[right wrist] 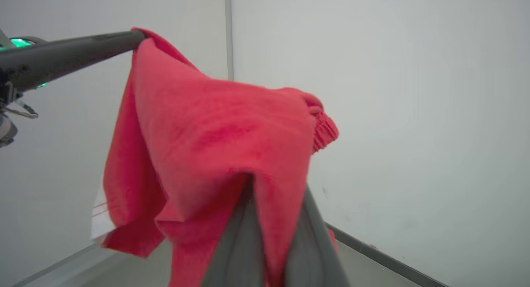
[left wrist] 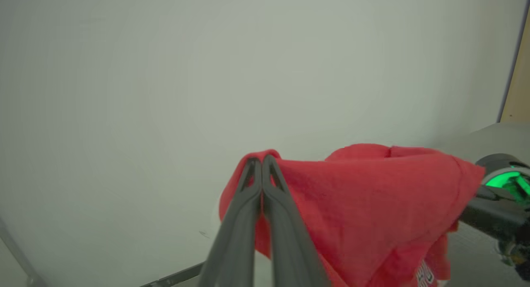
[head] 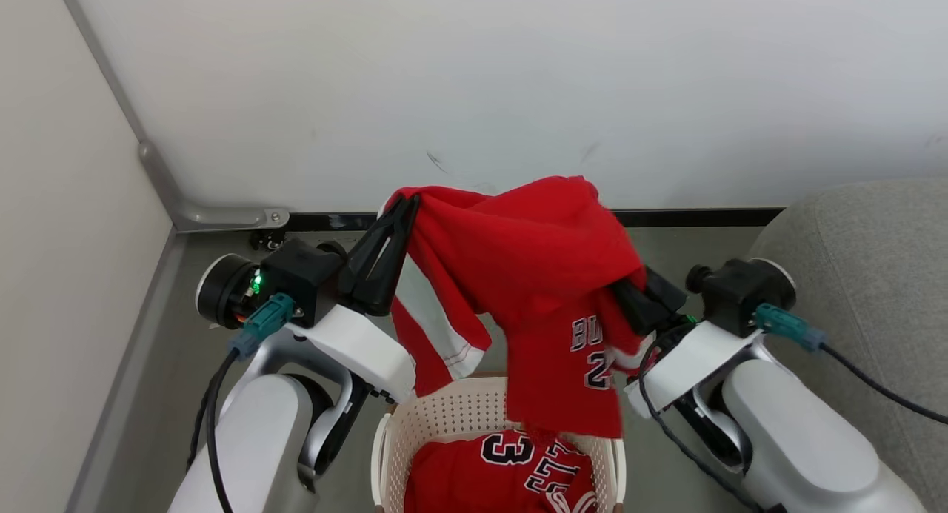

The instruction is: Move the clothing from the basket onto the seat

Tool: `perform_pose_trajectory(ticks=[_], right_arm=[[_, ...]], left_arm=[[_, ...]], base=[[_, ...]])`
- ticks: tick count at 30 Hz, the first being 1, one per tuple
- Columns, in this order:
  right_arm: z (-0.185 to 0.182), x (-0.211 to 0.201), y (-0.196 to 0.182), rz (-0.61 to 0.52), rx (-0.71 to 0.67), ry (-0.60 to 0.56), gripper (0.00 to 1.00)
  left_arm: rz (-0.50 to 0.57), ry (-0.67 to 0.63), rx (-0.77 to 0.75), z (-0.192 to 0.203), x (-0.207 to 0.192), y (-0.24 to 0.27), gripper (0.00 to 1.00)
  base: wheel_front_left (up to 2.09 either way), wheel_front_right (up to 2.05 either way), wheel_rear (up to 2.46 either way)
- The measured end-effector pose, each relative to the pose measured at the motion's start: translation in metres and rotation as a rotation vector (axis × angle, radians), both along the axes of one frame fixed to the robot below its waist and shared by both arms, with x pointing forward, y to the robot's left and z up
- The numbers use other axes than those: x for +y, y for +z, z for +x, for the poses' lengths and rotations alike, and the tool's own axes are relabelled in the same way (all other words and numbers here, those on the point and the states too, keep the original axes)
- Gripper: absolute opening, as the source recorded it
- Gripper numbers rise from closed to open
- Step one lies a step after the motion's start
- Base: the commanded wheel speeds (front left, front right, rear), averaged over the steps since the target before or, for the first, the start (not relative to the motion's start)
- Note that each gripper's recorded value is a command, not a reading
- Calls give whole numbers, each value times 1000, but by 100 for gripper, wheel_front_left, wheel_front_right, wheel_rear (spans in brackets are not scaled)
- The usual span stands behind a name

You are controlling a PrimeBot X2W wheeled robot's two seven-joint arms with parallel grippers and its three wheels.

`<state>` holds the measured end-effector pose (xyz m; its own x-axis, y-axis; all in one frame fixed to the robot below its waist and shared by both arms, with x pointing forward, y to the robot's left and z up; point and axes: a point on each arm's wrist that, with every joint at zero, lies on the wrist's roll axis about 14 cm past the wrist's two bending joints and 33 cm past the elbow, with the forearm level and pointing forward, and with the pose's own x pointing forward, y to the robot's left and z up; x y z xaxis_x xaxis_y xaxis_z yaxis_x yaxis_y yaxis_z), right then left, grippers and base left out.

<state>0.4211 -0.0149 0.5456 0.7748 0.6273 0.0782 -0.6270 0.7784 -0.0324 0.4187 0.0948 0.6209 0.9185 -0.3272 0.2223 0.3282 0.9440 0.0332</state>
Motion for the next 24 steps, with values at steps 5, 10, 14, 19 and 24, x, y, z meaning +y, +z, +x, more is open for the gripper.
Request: perform_pose_trajectory(ticks=[5,10,14,19,24], right_arm=[[6,-29,20,56,-46,-74,0],[6,-49,34,108,-71,-125,0],[6,-64,43,137,-92,-160,0],[6,-92,43,134,-98,-225,0],[3,-118,35,115,-86,-284,0]], left_arm=[[-26,-25,13,0,-9,-10,0],[-54,-59,13,1,-19,-16,0],[-80,-90,20,1,-28,-21,45],[-80,-130,27,2,-38,-28,100],[-67,-160,36,4,-45,-35,100]], base=[[0,0,0],[0,0,0],[0,0,0],[0,0,0],[0,0,0]])
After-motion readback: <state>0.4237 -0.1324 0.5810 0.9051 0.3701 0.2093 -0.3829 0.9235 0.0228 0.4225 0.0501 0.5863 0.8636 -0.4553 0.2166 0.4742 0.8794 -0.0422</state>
